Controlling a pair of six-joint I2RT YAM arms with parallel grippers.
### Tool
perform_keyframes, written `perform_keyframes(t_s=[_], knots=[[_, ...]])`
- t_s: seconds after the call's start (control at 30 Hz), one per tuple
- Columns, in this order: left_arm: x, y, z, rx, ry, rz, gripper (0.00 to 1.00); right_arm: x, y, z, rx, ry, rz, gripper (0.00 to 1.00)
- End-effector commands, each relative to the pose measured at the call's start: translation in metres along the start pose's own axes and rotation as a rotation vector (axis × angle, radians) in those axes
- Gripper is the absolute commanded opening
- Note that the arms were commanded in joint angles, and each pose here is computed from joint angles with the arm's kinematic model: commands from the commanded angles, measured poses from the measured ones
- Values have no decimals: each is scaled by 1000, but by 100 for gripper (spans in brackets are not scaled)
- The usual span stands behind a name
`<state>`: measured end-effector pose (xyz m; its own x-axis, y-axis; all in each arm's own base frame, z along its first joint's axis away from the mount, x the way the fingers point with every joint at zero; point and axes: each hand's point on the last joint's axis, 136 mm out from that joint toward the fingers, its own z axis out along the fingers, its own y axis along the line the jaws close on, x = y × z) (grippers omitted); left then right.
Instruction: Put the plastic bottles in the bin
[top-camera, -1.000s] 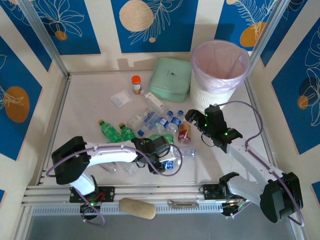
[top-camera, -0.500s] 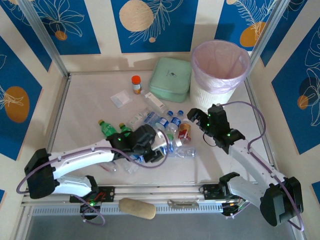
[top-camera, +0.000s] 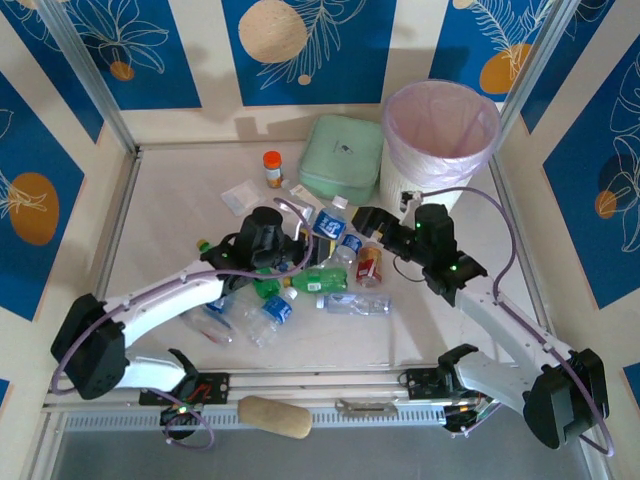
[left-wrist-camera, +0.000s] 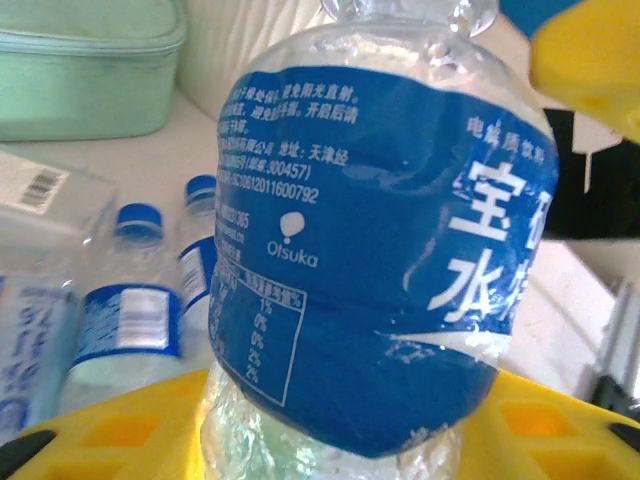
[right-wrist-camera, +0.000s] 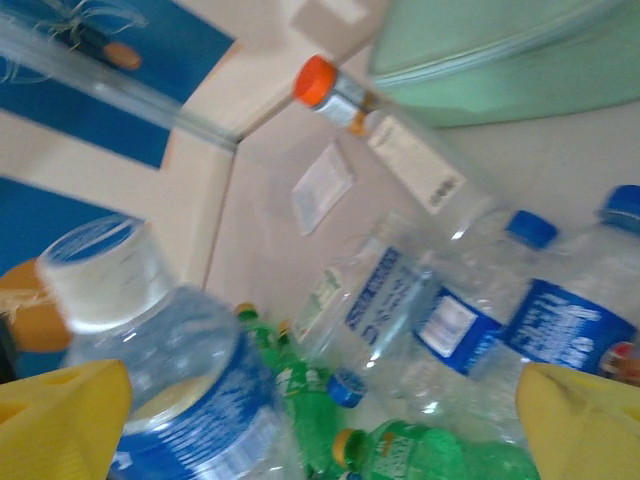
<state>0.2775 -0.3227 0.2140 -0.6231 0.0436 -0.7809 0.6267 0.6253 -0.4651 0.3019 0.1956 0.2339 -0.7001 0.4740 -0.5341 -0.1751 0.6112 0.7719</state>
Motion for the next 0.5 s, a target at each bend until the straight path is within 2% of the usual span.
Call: perform_keyframes(t_s=[0.0,0.27,0.47], knots=[[-22,-23,6,148,-56,-75,52,-5,41,-1,-143,-2,-101,99],[-25,-48,9,321,-83,-93,53,1,47,6,-170,6,-134,97],[-21,-58,9,379,-66,-74,52,2,46,12,-162,19,-131,92]])
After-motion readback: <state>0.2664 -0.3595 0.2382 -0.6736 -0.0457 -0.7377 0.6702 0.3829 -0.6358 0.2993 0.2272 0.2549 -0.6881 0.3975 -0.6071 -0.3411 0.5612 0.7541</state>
